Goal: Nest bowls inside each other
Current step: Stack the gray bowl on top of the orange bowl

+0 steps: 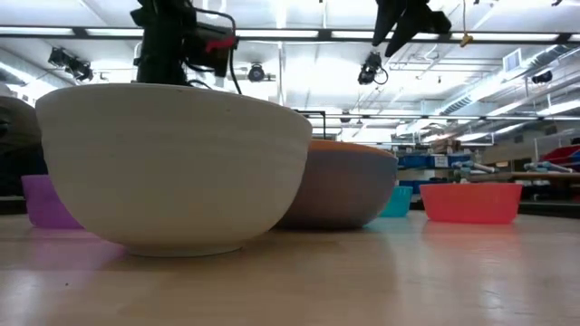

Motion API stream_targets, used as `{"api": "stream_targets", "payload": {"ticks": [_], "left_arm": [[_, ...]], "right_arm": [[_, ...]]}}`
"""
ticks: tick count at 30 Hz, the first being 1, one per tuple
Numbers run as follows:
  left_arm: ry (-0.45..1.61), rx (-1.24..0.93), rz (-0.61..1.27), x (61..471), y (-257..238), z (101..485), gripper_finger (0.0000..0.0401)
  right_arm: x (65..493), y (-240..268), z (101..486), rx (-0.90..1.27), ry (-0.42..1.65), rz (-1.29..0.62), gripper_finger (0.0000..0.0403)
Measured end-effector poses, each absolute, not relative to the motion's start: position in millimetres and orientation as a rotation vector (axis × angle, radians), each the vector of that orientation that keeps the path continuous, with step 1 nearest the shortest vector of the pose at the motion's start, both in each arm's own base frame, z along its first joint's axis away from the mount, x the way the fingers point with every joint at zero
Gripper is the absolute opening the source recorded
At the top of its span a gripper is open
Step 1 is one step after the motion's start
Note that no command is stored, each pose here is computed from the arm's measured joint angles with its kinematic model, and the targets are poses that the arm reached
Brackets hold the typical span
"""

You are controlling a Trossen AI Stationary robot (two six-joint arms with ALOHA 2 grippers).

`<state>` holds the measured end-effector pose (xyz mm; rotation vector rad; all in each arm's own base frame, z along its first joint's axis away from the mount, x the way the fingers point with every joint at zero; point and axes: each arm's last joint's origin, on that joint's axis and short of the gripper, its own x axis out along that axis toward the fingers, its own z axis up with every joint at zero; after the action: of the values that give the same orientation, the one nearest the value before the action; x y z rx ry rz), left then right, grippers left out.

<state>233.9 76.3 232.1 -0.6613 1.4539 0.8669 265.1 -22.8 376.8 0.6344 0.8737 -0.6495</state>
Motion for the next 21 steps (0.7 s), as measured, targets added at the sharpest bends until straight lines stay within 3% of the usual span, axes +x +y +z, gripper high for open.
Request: {"api": "stream_targets", "payload": {"ticks": [10,21], "left_arm": [[1.462,-0.682,0.833,230,86,233,0.0112],[1.426,-0.748,0.864,225,104,233,0.0188]], "right_arm": [[296,-7,351,0.601,0.979,-0.574,0.0137],[304,-4,349,0.6,0.957,-0.541,0.0139]]}}
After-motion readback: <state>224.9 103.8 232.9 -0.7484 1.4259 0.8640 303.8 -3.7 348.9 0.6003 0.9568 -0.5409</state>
